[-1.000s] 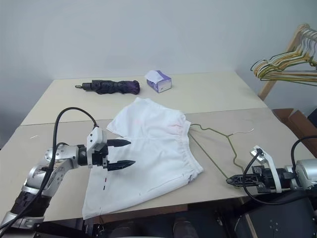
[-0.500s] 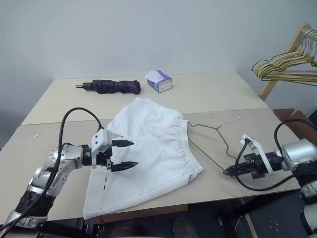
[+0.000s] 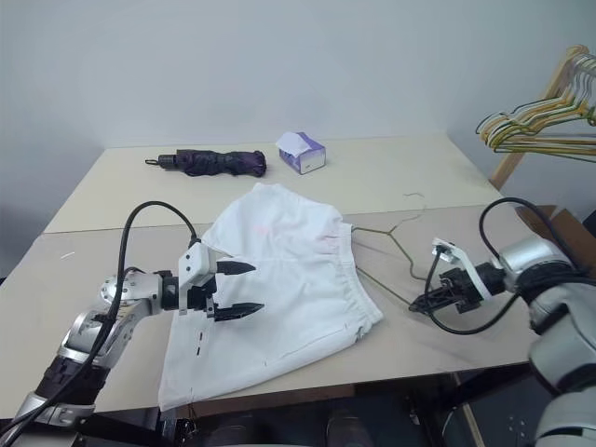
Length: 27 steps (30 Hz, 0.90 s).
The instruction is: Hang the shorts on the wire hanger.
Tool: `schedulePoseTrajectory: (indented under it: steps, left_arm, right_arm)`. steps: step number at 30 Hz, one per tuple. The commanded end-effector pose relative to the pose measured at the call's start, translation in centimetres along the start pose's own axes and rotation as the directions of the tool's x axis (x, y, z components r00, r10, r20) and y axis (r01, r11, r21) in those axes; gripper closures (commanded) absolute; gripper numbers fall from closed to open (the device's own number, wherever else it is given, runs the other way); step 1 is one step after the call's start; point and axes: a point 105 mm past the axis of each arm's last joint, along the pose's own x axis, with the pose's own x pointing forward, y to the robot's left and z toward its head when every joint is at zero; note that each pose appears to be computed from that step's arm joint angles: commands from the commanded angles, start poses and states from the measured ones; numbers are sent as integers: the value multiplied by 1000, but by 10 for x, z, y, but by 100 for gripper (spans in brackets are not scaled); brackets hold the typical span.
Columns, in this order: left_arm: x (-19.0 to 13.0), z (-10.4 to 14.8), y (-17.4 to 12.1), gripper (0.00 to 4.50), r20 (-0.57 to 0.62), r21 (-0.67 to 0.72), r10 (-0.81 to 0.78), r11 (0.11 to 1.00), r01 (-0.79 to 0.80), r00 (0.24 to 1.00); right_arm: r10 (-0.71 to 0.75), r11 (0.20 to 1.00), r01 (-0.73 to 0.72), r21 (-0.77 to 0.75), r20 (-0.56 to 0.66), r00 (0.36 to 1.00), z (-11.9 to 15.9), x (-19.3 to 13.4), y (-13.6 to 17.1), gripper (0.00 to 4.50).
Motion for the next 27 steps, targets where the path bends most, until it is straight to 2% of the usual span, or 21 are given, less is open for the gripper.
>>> schedulePoseTrajectory:
  steps: [1, 4, 7, 10, 12, 17, 21, 24, 27]
  left_arm:
    - [-3, 10, -2, 2, 34, 29, -7, 1000, 6, 999]
    - [-3, 10, -3, 2, 50, 22, 1, 1000, -2, 999]
    - [0, 8, 2, 2, 44, 28, 38, 999, -39, 998]
    - [1, 10, 5, 2, 49, 35, 46, 998, -48, 998]
    - [1, 11, 7, 2, 54, 39, 52, 998, -54, 997]
    - [-5, 13, 11, 2, 59, 51, 56, 997, -59, 997]
    - [-18, 25, 15, 2, 74, 85, 37, 995, -43, 997]
    - [-33, 48, 17, 2, 109, 150, 4, 989, -20, 994]
    - [-58, 103, 22, 2, 274, 206, -35, 978, -23, 961]
  right_arm:
    - [30, 998, -27, -57, 48, 998, 15, -11, 7, 450]
    - [19, 995, -17, -95, 22, 1000, 16, -9, 6, 450]
    - [3, 997, 4, -83, 84, 996, 30, -9, 5, 450]
    - [22, 985, 6, -171, 157, 987, 47, -14, 11, 450]
    - [55, 954, 9, -298, 207, 977, 59, -18, 17, 450]
    - [112, 787, 84, -611, 276, 955, 73, -17, 31, 450]
    - [53, 645, 219, -732, 328, 943, 80, -1, 36, 450]
    - [-13, 562, 290, -775, 342, 939, 82, 11, 38, 450]
    - [-115, 451, 317, -835, 297, 948, 75, 27, 35, 450]
